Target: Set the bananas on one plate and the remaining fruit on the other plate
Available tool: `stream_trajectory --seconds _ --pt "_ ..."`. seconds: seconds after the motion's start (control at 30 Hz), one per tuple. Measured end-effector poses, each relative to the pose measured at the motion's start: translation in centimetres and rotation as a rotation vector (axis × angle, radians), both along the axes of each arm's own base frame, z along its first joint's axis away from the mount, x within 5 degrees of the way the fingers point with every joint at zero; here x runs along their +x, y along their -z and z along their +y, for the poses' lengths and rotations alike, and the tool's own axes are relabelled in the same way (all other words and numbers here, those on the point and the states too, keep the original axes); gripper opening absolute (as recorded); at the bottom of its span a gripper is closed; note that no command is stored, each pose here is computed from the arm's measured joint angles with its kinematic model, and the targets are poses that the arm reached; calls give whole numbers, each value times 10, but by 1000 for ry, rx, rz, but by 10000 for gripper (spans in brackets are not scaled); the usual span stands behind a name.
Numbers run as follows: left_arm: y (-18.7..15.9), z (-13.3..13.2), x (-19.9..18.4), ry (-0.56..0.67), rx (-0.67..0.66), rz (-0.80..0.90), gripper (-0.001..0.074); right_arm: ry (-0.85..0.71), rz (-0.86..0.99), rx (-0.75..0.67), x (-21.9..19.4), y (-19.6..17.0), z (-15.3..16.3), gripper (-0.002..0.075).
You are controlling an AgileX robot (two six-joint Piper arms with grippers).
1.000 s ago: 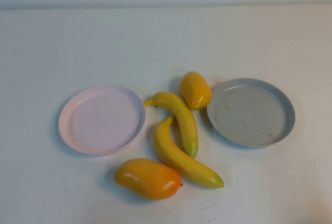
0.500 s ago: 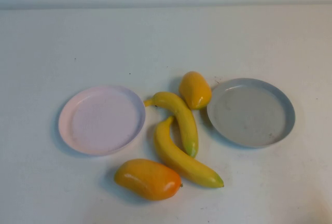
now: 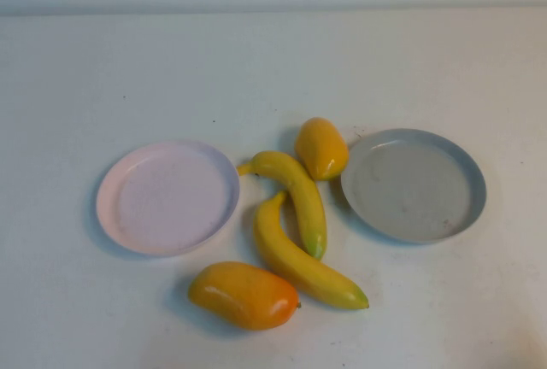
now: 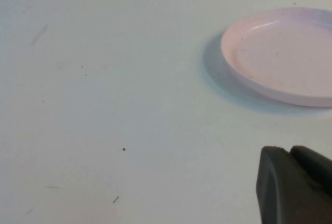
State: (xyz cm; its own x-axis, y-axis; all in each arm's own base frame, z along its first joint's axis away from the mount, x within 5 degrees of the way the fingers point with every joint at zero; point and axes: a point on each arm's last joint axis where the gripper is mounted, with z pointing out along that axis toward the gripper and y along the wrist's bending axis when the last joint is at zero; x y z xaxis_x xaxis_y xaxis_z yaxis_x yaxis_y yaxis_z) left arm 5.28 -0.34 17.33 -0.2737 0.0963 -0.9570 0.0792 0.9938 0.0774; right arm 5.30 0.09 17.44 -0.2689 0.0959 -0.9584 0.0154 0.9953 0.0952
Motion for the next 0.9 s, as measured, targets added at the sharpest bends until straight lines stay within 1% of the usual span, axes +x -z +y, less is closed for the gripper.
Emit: stream_trajectory --seconds 0.07,0.13,0.2,0.33,0.37,0.47,0.53,0.7,0.8,0.9 --pt "-1 0 0 0 -2 -9 1 0 0 0 0 0 0 -17" --pt "-1 -1 0 -4 -37 -13 1 0 0 0 0 0 0 -17" --pt "-3 -2 1 -13 -124 -23 1 0 0 0 0 0 0 -17" --pt "-11 -4 2 -37 -362 -96 1 0 0 0 0 0 0 -17" --pt "-13 -4 3 -42 -402 -118 1 0 0 0 0 0 0 -17" --pt "-19 -3 3 -50 -465 -176 1 0 0 0 0 0 0 -17" --pt "-21 -3 3 -53 -490 -198 1 0 0 0 0 0 0 -17" --pt "-27 -1 3 -56 -497 -258 0 0 0 0 0 0 0 -17" --pt "-41 -4 3 -40 -493 -198 1 0 0 0 0 0 0 -17" --pt "-64 -8 5 -17 -451 -52 0 0 0 0 0 0 0 -17"
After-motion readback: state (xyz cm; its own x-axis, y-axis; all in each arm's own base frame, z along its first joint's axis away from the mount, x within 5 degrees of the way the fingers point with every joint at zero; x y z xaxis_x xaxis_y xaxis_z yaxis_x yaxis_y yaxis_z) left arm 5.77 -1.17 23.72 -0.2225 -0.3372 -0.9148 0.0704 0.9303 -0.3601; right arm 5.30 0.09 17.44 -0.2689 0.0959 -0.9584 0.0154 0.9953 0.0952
